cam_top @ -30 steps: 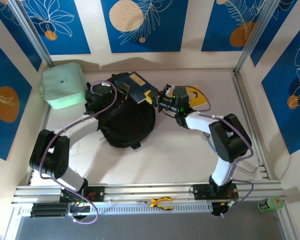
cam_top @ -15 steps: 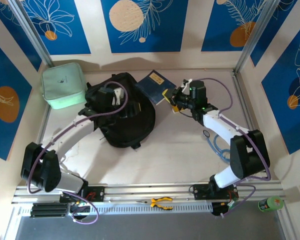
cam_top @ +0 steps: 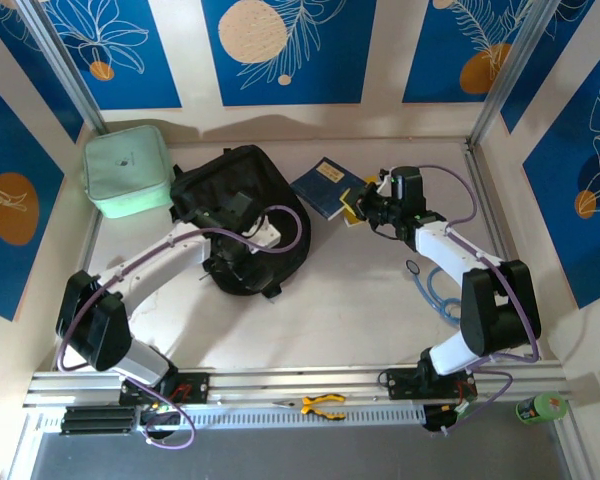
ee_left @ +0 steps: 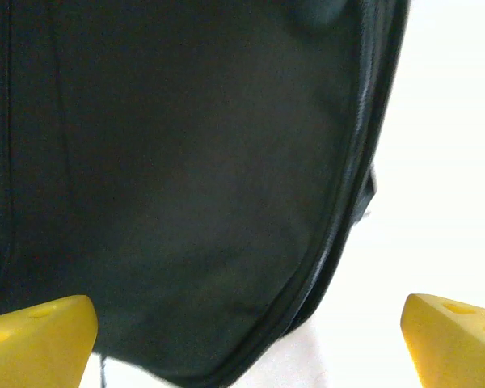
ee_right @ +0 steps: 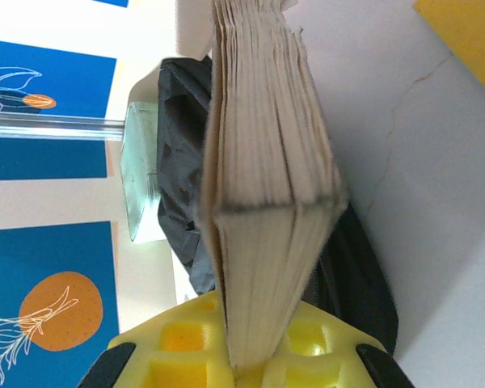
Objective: Pack the student bag
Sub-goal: Open the student bag at the top-center of the table.
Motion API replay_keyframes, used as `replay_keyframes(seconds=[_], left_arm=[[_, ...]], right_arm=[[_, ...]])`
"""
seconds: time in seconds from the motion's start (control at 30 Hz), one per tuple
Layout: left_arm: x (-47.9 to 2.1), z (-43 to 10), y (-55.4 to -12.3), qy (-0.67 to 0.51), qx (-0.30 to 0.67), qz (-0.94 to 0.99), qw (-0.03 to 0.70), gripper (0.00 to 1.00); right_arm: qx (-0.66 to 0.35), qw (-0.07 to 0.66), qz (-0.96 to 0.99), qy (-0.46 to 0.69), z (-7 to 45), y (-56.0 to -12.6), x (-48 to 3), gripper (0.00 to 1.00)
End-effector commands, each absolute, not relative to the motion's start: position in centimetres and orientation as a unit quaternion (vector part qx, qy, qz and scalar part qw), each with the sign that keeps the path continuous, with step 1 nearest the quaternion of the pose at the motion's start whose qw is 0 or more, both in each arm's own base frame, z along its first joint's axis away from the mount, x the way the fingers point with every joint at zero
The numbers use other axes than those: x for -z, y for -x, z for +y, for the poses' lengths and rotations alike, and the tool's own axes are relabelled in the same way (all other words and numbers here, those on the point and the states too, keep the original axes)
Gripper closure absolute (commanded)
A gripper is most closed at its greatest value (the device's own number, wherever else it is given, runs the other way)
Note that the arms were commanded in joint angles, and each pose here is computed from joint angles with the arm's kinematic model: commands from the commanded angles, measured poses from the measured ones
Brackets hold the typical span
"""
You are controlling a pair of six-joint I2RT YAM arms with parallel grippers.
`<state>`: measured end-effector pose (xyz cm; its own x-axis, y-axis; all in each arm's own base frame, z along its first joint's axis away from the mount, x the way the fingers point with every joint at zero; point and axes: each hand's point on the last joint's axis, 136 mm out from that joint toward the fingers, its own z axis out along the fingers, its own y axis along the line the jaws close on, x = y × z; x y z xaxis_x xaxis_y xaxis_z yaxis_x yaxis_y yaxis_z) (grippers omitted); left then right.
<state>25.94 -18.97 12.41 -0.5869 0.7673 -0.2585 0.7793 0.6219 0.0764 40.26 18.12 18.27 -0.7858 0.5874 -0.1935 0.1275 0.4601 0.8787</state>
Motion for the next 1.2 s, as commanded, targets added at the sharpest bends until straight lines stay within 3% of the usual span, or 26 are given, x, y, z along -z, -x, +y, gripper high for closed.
replay_keyframes(seconds=[0.0,0.4,0.6,0.97,1.17], left_arm=[[-12.1,-16.1,-25.2,-0.509,-0.051,0.855,0.088,0.08],[-10.3,-19.8,-25.1,-0.551,0.03,0.83,0.075,0.33],[-9.6,-19.1,-26.8,-0.561,-0.027,0.823,0.09,0.55],[-8.0,-19.5,-24.9,-0.59,0.009,0.806,0.046,0.39],[-7.4,-18.9,-26.1,-0.603,-0.042,0.795,0.054,0.5]], right_arm=[[-0.493,0.258,0.806,-0.203,18.1,-40.1,-20.2,1.0],[-0.505,0.28,0.79,-0.204,16.9,-39.3,-21.0,1.0],[-0.518,0.282,0.78,-0.21,16.9,-39.5,-20.7,1.0],[-0.515,0.282,0.779,-0.22,16.2,-39.4,-20.2,1.0],[-0.512,0.278,0.781,-0.225,16.2,-39.4,-19.7,1.0]])
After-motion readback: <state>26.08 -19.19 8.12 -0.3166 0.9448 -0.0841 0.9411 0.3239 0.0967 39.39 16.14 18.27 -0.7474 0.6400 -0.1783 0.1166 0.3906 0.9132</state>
